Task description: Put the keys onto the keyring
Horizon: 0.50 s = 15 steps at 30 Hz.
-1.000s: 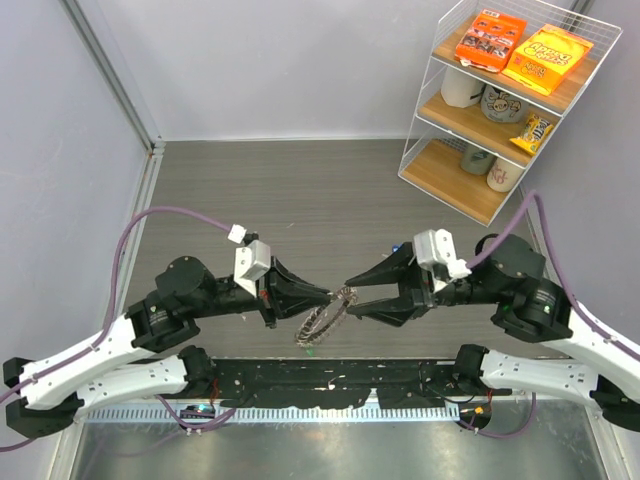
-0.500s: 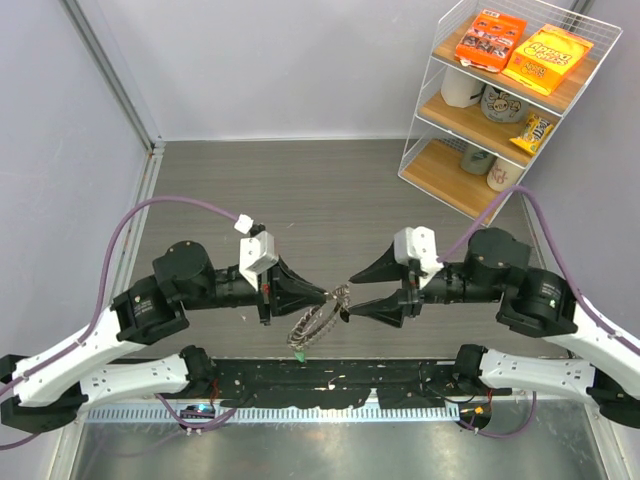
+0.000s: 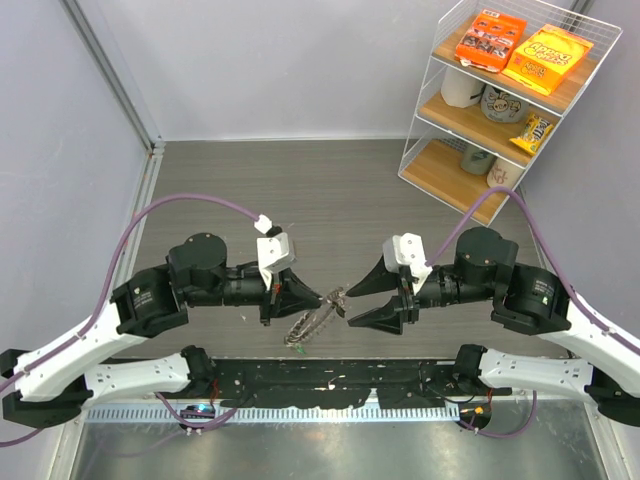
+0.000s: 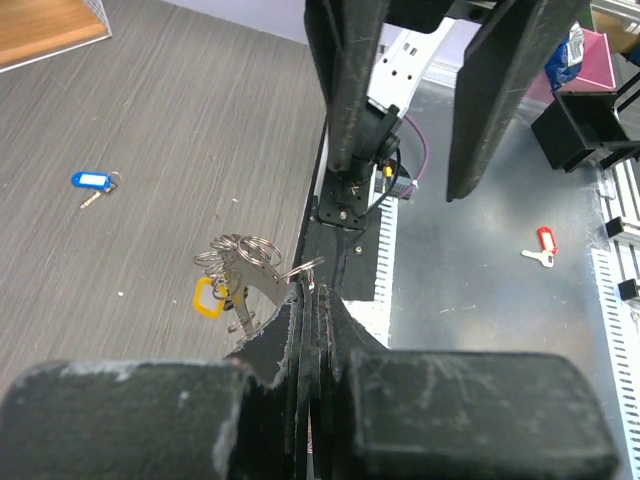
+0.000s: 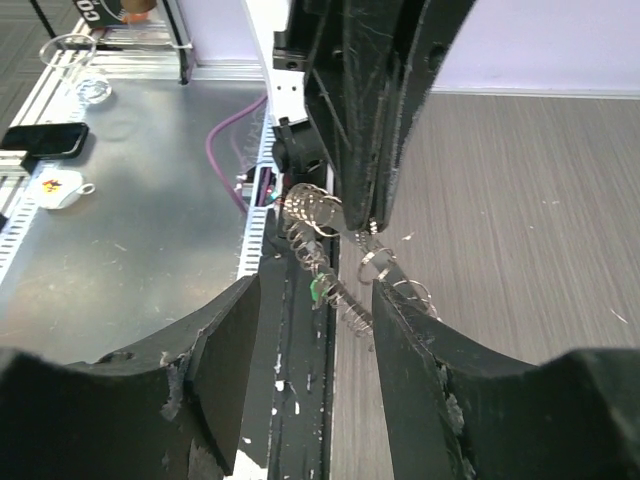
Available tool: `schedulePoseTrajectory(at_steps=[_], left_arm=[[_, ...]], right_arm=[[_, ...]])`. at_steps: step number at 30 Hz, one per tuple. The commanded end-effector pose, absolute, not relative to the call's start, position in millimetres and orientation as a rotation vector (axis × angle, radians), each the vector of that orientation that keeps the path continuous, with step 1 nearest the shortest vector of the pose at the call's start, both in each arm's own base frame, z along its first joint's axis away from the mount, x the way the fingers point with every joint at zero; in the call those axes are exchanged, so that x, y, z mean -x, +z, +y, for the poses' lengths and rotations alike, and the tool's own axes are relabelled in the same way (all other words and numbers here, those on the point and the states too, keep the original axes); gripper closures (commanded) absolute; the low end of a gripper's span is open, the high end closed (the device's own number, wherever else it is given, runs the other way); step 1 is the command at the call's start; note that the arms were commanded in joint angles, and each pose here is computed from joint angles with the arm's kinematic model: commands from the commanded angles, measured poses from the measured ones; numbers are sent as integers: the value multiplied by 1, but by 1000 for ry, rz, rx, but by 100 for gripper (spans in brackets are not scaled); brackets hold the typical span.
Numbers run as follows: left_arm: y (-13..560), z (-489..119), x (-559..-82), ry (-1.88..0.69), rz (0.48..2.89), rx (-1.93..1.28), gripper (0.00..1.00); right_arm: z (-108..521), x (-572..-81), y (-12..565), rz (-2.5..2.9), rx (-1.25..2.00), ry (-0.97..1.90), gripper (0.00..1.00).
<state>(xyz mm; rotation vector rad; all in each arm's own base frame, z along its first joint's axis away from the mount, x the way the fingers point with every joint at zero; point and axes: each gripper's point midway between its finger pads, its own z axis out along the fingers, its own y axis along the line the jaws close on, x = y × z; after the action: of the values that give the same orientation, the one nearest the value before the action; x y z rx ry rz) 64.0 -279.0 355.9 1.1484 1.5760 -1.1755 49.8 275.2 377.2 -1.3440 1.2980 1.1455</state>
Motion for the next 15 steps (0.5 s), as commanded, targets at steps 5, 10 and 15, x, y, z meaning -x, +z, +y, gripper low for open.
schedulePoseTrajectory(at_steps=[5, 10, 15], left_arm=[[387, -274, -71, -1151, 1525, -1087, 100], [387, -273, -75, -1131, 1531, -1071, 100], [388, -271, -80, -1107, 1555, -1036, 100]], right_arm=[[283, -33, 394, 1251, 1352, 1283, 45], [290, -31, 390, 1252, 1347, 1316, 44], [302, -32, 387, 1279, 1332, 1331, 44]])
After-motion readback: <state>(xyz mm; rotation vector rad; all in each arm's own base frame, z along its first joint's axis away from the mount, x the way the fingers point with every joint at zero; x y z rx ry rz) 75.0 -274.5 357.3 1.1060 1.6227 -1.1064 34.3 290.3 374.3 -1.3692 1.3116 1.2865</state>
